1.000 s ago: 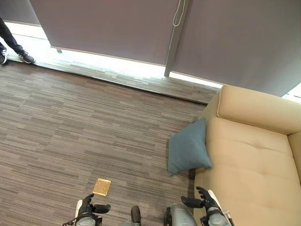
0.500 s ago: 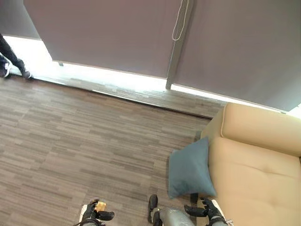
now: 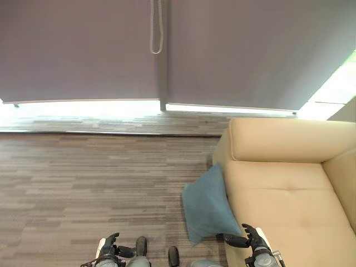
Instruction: Pick up all the scattered cushions and arrange them neatly on the sofa.
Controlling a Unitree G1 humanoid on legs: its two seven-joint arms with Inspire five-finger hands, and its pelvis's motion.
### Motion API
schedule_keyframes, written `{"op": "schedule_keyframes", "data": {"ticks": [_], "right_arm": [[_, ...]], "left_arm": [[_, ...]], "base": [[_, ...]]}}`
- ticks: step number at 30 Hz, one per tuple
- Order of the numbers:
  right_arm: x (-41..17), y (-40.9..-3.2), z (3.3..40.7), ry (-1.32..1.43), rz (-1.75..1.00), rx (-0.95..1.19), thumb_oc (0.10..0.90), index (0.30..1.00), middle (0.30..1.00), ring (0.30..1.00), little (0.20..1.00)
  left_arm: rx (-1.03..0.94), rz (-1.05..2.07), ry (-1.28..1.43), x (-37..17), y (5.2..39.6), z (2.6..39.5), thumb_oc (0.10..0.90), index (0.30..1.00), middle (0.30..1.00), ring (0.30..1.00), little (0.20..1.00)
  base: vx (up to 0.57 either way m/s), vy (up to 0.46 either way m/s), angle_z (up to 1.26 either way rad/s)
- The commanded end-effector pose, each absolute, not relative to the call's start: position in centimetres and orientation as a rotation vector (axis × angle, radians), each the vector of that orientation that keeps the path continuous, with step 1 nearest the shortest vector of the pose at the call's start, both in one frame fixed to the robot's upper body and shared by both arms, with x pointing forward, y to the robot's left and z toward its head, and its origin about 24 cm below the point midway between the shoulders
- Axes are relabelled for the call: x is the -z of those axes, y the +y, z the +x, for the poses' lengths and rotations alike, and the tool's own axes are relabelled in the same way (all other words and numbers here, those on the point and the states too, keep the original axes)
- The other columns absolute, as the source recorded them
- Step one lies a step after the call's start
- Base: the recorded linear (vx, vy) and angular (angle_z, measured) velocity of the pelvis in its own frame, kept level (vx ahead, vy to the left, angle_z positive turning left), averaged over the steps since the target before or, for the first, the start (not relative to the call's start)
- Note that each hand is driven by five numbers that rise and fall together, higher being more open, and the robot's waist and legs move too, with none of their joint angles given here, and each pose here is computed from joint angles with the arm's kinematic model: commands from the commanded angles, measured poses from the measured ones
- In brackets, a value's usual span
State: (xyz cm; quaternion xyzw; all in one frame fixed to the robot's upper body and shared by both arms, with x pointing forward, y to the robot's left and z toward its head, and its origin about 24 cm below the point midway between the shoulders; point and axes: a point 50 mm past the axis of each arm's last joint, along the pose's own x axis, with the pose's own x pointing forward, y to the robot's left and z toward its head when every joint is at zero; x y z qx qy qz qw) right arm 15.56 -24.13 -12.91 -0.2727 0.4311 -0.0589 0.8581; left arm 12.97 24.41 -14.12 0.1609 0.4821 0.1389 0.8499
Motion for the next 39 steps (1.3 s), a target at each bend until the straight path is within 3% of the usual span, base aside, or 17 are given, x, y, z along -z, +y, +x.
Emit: {"op": "schedule_keyframes", "data": {"ticks": [1,11,24,39], "right_arm": [[12.4,-25.4,15.4,0.87,-0.6,0.162,0.8,0.9,0.9,0.9,0.9],[12.4,-22.8,17.1,0.829,-0.544,0.118,0.8,0.9,0.9,0.9,0.9],[12.9,-24.3,15.5,0.892,-0.548,0.166,0.8,0.9,0.9,0.9,0.9],[12.1,-25.3,16.4,0.859,-0.579,0.183,0.8,0.9,0.9,0.9,0.9]], "left_arm": [[-0.268,0.391,0.993,13.9,25.1,12.4,0.8,0.9,0.9,0.9,0.9],[-0.322,0.409,0.988,13.5,26.5,12.6,0.8,0.9,0.9,0.9,0.9],[-0.251,0.438,0.944,13.2,25.7,14.0,0.8,0.9,0.9,0.9,0.9],[-0.225,0.356,0.919,13.5,23.9,14.0,0.8,0.9,0.9,0.9,0.9]], "base": [[0.17,0.191,-0.38],[0.16,0.224,-0.74],[0.12,-0.037,-0.31],[0.16,0.081,-0.62]]}}
